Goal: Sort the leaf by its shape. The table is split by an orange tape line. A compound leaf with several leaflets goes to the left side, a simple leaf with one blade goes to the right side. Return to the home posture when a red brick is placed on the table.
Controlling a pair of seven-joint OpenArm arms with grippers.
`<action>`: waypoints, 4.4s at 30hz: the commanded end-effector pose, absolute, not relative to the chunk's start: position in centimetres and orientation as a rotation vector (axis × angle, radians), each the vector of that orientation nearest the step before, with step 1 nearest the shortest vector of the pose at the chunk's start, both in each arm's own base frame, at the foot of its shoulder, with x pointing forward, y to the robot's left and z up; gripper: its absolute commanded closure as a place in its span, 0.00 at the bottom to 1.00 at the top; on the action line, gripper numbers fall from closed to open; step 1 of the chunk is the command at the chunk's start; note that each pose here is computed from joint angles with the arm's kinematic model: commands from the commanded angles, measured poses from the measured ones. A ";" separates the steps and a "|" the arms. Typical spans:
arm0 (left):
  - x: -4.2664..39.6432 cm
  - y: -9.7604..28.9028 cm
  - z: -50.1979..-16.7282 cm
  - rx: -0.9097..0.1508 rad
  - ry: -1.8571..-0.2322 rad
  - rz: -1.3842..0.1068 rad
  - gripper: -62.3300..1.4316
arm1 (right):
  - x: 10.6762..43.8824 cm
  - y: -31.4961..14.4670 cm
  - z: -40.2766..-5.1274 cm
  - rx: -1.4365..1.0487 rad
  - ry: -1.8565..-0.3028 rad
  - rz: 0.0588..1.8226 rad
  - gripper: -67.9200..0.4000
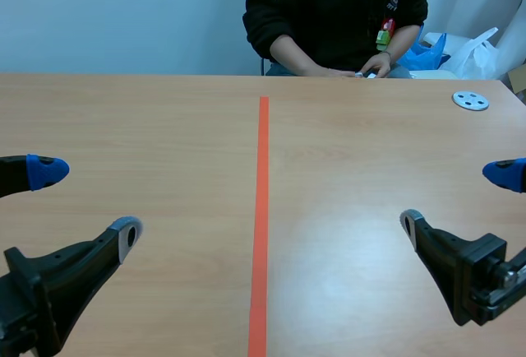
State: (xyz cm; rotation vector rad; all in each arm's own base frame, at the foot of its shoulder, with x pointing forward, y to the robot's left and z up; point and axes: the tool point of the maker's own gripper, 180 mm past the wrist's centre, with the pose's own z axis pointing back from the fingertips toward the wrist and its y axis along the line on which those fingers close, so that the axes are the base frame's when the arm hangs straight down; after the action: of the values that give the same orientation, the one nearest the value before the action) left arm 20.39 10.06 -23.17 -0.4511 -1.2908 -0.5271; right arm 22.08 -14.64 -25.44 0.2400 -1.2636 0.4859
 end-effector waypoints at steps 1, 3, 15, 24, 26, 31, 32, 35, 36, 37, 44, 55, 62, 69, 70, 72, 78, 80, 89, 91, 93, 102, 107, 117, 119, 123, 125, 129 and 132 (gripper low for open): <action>20.5 9.6 -22.2 -0.472 -1.320 -0.522 0.00 | 22.5 -14.4 -24.5 0.244 -1.297 0.495 0.00; 20.5 9.6 -22.2 -0.472 -1.320 -0.522 0.00 | 22.5 -14.4 -24.5 0.244 -1.297 0.495 0.00; 20.5 9.6 -22.2 -0.472 -1.320 -0.522 0.00 | 22.5 -14.4 -24.5 0.244 -1.297 0.495 0.00; 20.5 9.6 -22.2 -0.472 -1.320 -0.522 0.00 | 22.5 -14.4 -24.5 0.244 -1.297 0.495 0.00; 20.5 9.6 -22.2 -0.472 -1.320 -0.522 0.00 | 22.5 -14.4 -24.5 0.244 -1.297 0.495 0.00; 20.5 9.6 -22.2 -0.472 -1.320 -0.522 0.00 | 22.5 -14.4 -24.5 0.244 -1.297 0.495 0.00; 20.5 9.6 -22.2 -0.472 -1.320 -0.522 0.00 | 22.5 -14.4 -24.5 0.244 -1.297 0.495 0.00; 20.5 9.6 -22.2 -0.472 -1.320 -0.522 0.00 | 22.5 -14.4 -24.5 0.244 -1.297 0.495 0.00; 20.5 9.6 -22.2 -0.472 -1.320 -0.522 0.00 | 22.5 -14.4 -24.5 0.244 -1.297 0.495 0.00; 20.5 9.6 -22.2 -0.472 -1.320 -0.522 0.00 | 22.5 -14.4 -24.5 0.244 -1.297 0.495 0.00; 20.5 9.6 -22.2 -0.472 -1.320 -0.522 0.00 | 22.5 -14.4 -24.5 0.244 -1.297 0.495 0.00; 20.5 9.6 -22.2 -0.472 -1.320 -0.522 0.00 | 22.5 -14.4 -24.5 0.244 -1.297 0.495 0.00; 20.5 9.6 -22.2 -0.472 -1.320 -0.522 0.00 | 22.5 -14.4 -24.5 0.244 -1.297 0.495 0.00; 20.5 9.6 -22.2 -0.472 -1.320 -0.522 0.00 | 22.5 -14.4 -24.5 0.244 -1.297 0.495 0.00; 20.5 9.6 -22.2 -0.472 -1.320 -0.522 0.00 | 22.5 -14.4 -24.5 0.244 -1.297 0.495 0.00; 20.5 9.6 -22.2 -0.472 -1.320 -0.522 0.00 | 22.5 -14.4 -24.5 0.244 -1.297 0.495 0.00; 20.5 9.6 -22.3 -0.472 -1.320 -0.522 0.00 | 22.5 -14.4 -24.5 0.244 -1.297 0.495 0.00; 20.5 9.6 -22.3 -0.471 -1.317 -0.523 0.00 | 22.5 -14.4 -24.5 0.244 -1.297 0.495 0.00; 20.5 9.6 -22.3 -0.471 -1.317 -0.523 0.00 | 22.5 -14.4 -24.5 0.244 -1.297 0.495 0.00; 20.5 9.6 -22.3 -0.471 -1.316 -0.523 0.00 | 22.5 -14.4 -24.5 0.244 -1.297 0.495 0.00; 20.5 9.6 -22.5 -0.468 -1.309 -0.524 0.00 | 22.5 -14.4 -24.5 0.244 -1.297 0.495 0.00; 20.8 9.5 -24.3 -0.447 -1.232 -0.547 0.00 | 22.5 -14.4 -24.5 0.244 -1.297 0.495 0.00; 21.4 9.1 -26.1 -0.444 -1.204 -0.586 0.00 | 22.5 -14.4 -24.5 0.244 -1.297 0.495 0.00; 24.4 8.0 -30.4 -0.473 -1.178 -0.538 0.00 | 22.5 -14.4 -24.5 0.244 -1.297 0.495 0.00; 25.0 7.4 -31.1 -0.488 -1.186 -0.536 0.00 | 22.5 -14.4 -24.5 0.244 -1.297 0.495 0.00; 26.1 5.4 -32.5 -0.508 -1.191 -0.576 0.00 | 22.5 -14.4 -24.5 0.244 -1.297 0.495 0.00; 26.7 4.4 -33.3 -0.514 -1.192 -0.603 0.00 | 22.5 -14.4 -24.5 0.244 -1.297 0.495 0.00; 27.9 2.6 -34.5 -0.525 -1.199 -0.641 0.00 | 22.5 -14.4 -24.5 0.244 -1.297 0.495 0.00; 29.2 1.7 -35.3 -0.505 -1.213 -0.649 0.00 | 22.5 -14.4 -24.5 0.244 -1.297 0.495 0.00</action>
State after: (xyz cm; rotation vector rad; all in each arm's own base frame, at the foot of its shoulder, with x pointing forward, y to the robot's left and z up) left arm 28.26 2.15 -36.93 -0.4898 -1.1527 -0.6636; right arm 22.08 -14.64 -25.44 0.2399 -1.2638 0.4862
